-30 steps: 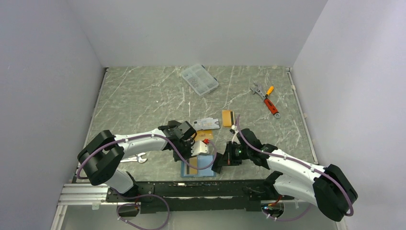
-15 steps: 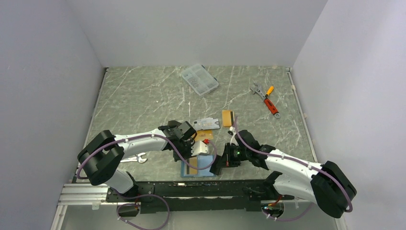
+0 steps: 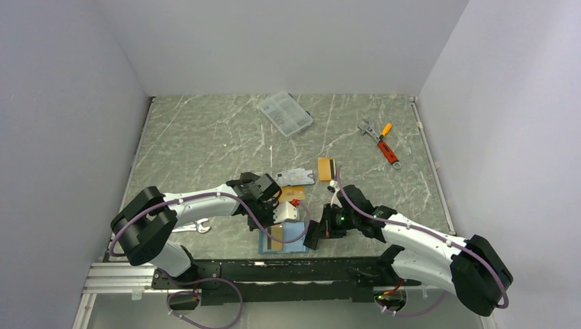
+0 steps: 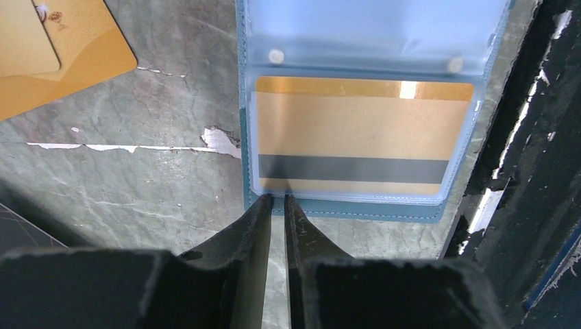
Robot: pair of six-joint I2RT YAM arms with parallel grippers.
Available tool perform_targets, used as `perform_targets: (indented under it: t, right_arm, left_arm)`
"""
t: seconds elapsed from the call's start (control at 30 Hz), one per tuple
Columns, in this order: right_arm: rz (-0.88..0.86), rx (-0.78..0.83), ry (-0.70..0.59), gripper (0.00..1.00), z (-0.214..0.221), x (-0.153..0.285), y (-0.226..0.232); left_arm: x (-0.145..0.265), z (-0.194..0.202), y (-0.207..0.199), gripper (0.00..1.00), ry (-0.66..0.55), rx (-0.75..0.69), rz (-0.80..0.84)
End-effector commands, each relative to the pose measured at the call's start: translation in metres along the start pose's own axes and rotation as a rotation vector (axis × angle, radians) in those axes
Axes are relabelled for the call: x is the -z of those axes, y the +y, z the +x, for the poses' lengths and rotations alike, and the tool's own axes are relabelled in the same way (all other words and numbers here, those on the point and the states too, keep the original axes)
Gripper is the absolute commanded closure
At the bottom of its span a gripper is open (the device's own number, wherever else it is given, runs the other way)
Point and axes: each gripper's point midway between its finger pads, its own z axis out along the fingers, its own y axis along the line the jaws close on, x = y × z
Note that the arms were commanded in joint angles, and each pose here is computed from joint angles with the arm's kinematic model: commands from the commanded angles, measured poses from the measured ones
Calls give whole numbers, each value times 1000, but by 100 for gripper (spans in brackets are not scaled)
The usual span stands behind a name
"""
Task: Put the credit cards into the card holder
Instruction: Insert the credit card into the card holder.
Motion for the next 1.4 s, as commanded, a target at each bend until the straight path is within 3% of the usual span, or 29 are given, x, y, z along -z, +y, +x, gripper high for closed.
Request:
perform_targets:
  t: [0.0,0.8,1.37]
  right_arm:
    - [-3,2,-12,100,-4,-2,1]
    - [-226,38,-34,100,-18,7,61]
    - [-267,97,43,100,-20,-23,83]
  left_arm:
    - [6,-3,2,82,-9,-12,-22]
    - [9,-5,2,84,-13,-23,-33]
    - [25,-3,6,86,-48,-73,-54]
